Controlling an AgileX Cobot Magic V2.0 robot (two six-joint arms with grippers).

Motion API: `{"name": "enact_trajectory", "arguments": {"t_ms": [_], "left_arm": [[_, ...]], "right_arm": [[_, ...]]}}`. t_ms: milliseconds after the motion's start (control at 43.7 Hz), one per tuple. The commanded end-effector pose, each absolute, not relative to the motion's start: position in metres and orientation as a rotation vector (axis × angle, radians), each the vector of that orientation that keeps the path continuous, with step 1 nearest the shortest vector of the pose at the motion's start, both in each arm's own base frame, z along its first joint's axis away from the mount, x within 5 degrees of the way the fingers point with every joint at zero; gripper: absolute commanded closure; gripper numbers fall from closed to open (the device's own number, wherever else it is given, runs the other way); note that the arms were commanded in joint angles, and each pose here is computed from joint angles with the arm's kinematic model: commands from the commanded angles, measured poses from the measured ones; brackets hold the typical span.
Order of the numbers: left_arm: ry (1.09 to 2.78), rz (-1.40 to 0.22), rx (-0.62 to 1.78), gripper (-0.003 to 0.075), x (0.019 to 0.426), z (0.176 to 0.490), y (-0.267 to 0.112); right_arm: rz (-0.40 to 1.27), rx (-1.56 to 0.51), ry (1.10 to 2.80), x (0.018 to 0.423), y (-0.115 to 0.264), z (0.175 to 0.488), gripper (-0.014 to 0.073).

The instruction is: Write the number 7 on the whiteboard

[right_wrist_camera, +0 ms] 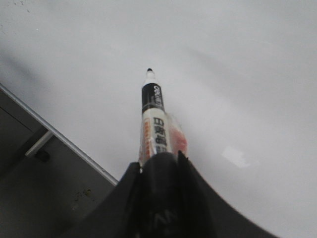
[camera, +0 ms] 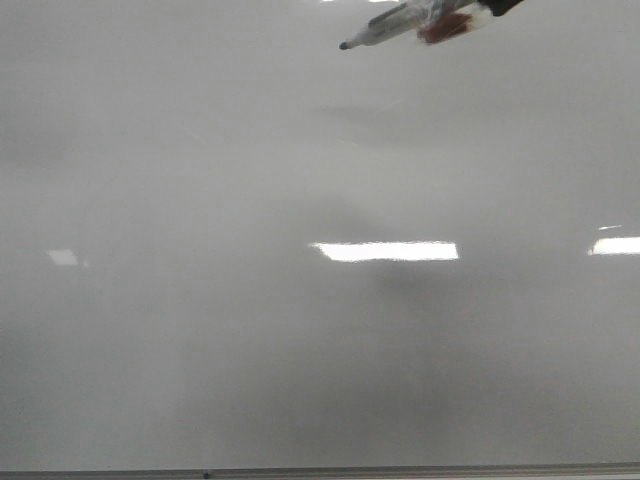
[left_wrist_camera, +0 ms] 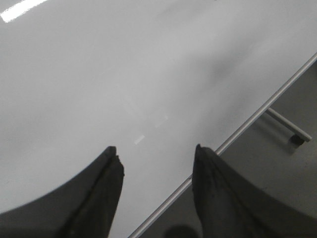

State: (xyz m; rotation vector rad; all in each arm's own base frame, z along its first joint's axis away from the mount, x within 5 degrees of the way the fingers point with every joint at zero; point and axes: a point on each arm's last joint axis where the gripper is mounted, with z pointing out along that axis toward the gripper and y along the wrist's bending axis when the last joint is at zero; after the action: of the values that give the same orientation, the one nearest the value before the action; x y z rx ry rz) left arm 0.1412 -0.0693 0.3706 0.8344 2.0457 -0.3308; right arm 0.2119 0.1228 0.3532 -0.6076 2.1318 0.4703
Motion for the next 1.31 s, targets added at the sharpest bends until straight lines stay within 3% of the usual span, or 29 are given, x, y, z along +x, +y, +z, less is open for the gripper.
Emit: {"name": "enact_trajectory", "arguments": {"t_ms": [0,481,779,985,1282], "left_arm": [[1.969,-0.351,0.763,0.0384,0.143,0.385,-0.07],[1.968,-0.35,0.765,0.0384,0.143,0.385,-0.07],[1.964,-0.345,0.769,0.0384,0.143,0.385,-0.07],[1.956,-0.342,0.763,0.0384,0.143,0.386,-0.07],[1.943,-0.336,0.752,0.0384,0.144,0.387,-0.07]], "right_arm": [[0.471,-0.567,2.037,0.228,0.128,0.371,0.0662],[0.422,-0.523,2.029,0.283,0.148,0.351,0.0662],[0.33,-0.456,2.126,0.29,0.108,0.349,0.0653],[0.312,-0.476,2.146,0.287,0.106,0.349,0.0653],[0.343,-0.637,2.327,0.279,0.129,0.3,0.0653]]}}
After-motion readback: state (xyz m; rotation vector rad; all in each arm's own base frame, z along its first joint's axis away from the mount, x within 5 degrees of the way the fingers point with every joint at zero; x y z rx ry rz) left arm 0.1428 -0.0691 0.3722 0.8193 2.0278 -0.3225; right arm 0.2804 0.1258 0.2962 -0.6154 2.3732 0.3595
